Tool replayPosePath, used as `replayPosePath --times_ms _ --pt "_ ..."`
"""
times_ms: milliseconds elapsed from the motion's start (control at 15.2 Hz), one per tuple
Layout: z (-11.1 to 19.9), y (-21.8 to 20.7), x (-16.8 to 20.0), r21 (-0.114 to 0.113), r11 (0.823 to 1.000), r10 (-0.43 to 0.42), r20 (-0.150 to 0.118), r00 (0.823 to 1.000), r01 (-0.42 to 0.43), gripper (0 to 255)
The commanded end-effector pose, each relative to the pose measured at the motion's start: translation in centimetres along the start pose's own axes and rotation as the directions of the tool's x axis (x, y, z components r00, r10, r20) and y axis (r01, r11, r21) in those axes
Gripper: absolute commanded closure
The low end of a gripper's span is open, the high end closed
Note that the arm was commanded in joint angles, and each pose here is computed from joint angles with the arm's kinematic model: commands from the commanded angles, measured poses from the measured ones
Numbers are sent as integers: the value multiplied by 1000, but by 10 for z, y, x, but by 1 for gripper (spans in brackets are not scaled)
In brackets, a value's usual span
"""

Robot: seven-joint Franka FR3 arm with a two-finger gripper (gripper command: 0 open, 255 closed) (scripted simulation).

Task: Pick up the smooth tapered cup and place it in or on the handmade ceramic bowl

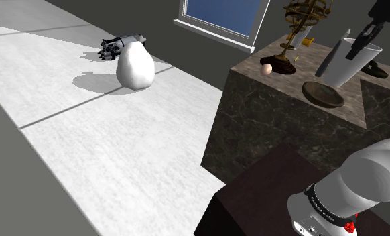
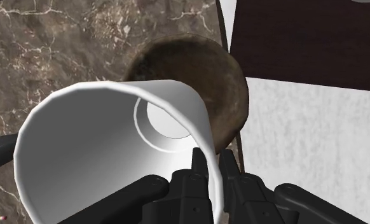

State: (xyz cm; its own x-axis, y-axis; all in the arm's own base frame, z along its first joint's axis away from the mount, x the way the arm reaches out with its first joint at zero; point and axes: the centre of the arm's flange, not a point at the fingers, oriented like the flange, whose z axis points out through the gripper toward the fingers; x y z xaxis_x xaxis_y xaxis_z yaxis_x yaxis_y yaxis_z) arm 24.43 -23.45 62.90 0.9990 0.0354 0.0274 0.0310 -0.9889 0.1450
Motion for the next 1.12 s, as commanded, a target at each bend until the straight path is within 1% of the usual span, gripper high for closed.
replayPosePath --times_ms 0,330,858,924,1056 --pt "11 -2 0 0 1000 0 -1 1000 0 255" --pt "37 -6 -1 0 1000 0 -1 1000 0 255" --pt "37 -6 -1 0 1000 0 -1 1000 0 255" --pt "37 -6 -1 0 1000 0 -1 1000 0 0" --pt "38 -6 -1 0 1000 0 -1 1000 0 0"
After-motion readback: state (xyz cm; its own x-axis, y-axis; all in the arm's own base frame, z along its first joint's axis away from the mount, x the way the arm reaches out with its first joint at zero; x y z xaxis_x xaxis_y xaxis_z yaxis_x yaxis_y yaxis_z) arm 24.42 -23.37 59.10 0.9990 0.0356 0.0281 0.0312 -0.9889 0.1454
